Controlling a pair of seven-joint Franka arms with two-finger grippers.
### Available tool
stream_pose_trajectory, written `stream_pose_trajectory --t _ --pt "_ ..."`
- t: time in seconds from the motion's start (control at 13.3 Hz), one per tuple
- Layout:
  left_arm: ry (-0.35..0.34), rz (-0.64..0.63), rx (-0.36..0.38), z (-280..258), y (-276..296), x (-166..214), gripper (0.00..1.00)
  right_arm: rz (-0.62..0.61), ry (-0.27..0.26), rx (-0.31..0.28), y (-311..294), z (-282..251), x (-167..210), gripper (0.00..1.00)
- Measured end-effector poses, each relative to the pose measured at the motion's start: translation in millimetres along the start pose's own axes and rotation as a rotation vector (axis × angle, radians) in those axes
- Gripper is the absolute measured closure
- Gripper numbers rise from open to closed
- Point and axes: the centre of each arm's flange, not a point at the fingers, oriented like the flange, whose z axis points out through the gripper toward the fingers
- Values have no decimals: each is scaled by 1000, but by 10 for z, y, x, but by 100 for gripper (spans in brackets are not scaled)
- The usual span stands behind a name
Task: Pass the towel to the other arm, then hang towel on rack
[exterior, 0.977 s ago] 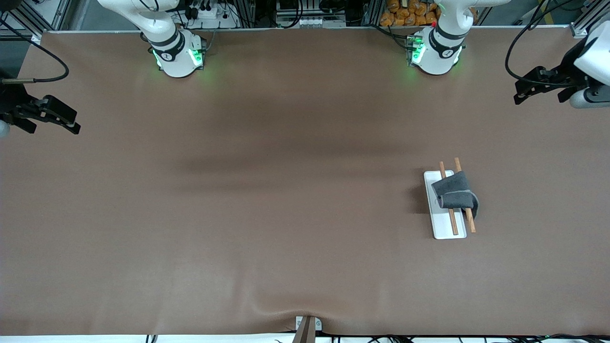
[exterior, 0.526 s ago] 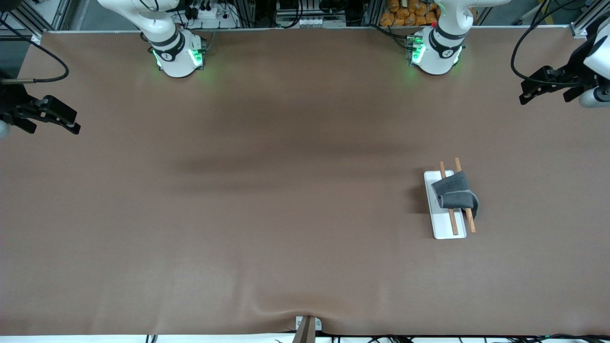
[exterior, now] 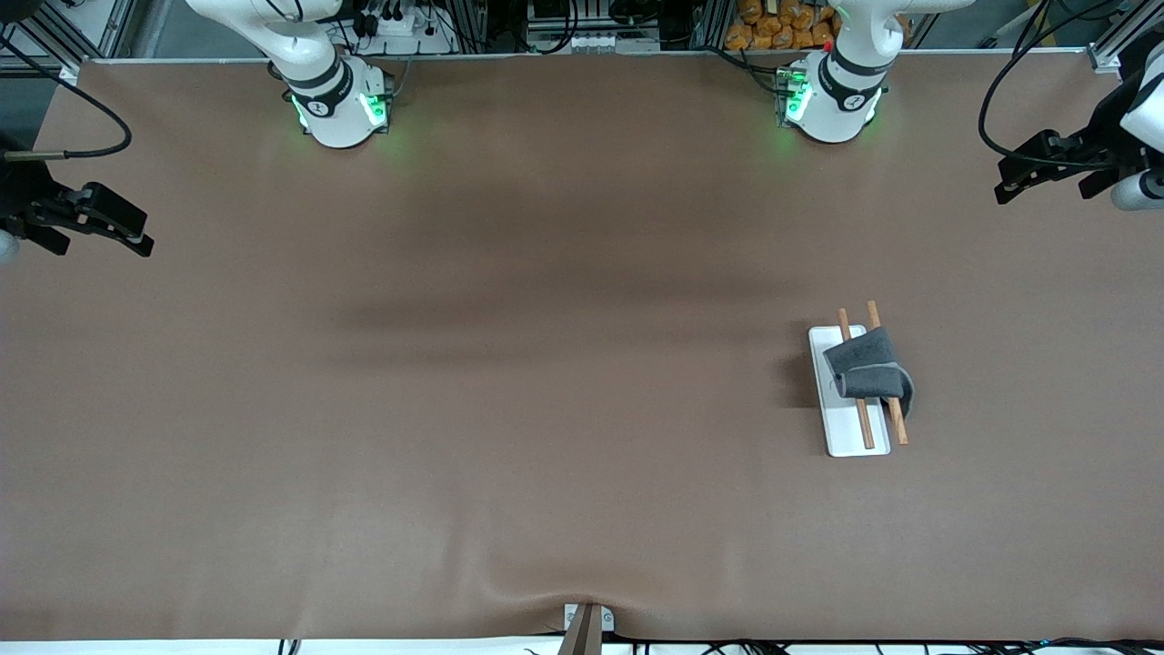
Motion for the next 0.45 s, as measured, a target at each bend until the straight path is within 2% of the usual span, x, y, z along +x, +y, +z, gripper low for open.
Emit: stream_pose_trajectory --t 0.45 --pt "-3 -1 0 11 -4 8 0 0 1 0 0 -3 0 0"
